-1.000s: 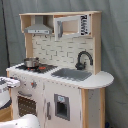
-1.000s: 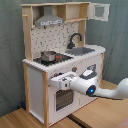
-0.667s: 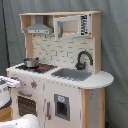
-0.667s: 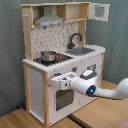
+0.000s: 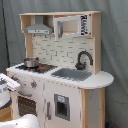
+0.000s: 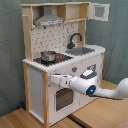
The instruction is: Play with the kitchen
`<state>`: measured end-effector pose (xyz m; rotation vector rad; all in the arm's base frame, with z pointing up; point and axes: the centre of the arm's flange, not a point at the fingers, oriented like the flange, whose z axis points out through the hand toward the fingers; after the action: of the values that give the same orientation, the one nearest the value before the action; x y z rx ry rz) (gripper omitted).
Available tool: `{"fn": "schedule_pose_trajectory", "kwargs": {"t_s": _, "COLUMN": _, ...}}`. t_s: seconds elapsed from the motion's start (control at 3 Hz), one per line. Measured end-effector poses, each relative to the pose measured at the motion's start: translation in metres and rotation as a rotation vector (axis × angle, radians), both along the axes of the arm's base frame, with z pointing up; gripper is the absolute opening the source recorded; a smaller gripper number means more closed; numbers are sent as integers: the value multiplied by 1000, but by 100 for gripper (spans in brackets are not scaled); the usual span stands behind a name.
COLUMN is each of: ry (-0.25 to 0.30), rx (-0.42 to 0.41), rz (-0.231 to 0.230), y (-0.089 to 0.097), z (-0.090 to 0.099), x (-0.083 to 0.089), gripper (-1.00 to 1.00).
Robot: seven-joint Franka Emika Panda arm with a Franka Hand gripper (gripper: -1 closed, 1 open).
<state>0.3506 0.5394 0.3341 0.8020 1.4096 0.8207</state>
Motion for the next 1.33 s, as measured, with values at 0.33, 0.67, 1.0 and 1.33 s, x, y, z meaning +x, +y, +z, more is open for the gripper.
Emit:
{"fn": "schedule_pose_trajectory", "kwargs": {"t_s": 0.33, "ry": 6, "rx": 113, "rz": 0, "y": 0, "z": 0, "x": 0, "gripper": -100}}
{"fn": "schedule_pose_trajectory", "kwargs": {"t_s": 0.67, "ry": 10, "rx": 242, "rz": 0, "y": -1, "z": 1, "x": 0, "gripper": -100}}
{"fn": "schedule_pose_trajectory", "kwargs": {"t_s": 1.0, "ry": 11, "rx": 370, "rz": 0, "y": -1, "z": 0, "x": 0, "gripper": -100}}
{"fn": "schedule_pose_trajectory", "kwargs": {"t_s": 1.33, "ry": 12, "rx": 490, "rz": 0, "y": -1, "z": 0, "x": 0, "gripper": -100}}
